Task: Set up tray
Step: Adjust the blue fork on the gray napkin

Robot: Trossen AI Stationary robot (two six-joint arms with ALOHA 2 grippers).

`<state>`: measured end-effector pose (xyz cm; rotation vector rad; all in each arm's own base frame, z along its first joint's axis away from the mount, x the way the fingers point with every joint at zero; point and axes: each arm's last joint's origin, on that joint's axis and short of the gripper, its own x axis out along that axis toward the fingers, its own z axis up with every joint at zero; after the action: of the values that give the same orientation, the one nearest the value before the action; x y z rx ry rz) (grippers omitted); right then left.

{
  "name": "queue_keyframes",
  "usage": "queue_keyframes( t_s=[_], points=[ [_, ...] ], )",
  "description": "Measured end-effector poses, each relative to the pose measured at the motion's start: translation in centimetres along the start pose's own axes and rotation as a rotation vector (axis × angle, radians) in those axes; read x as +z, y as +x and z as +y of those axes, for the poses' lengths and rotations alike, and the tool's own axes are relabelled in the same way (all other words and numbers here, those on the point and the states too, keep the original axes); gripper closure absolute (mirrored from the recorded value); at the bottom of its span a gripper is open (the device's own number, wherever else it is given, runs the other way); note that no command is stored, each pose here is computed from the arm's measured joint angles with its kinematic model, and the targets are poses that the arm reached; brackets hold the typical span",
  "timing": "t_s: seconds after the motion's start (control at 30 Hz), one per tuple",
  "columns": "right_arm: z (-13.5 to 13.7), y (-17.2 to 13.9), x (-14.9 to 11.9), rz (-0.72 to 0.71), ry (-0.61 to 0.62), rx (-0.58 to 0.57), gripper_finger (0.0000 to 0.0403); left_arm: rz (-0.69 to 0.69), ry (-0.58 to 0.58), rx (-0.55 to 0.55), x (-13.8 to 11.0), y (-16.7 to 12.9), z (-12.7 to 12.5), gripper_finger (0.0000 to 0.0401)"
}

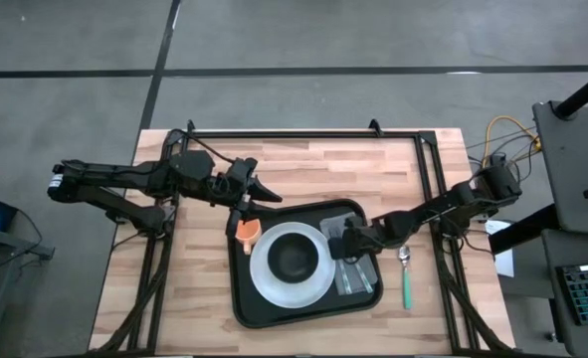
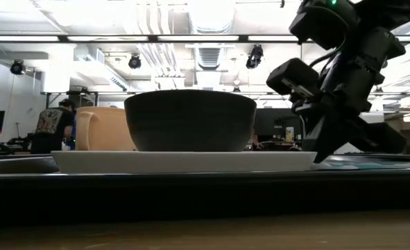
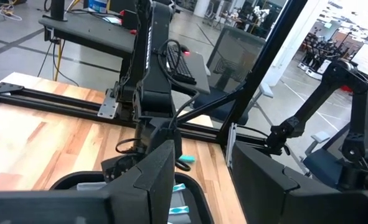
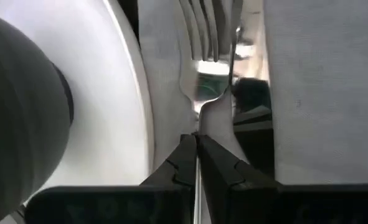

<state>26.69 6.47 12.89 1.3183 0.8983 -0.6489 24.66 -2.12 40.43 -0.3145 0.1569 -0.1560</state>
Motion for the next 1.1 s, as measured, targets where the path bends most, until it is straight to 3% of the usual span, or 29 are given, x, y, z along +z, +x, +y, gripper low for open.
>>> queue_keyframes(
  t_s=[0.3, 1.1],
  points=[
    [0.1, -0.1, -0.1, 0.025, -0.074, 0.013, 0.0395, -0.01, 0.001, -0.006, 0.3, -0.1, -0.1, 0.026],
    [0.2, -0.4, 1.0, -0.009, -0.093, 0.012, 0.0389, -0.001, 0.002, -0.037, 0.4, -0.1, -0.2, 0.026]
  ],
)
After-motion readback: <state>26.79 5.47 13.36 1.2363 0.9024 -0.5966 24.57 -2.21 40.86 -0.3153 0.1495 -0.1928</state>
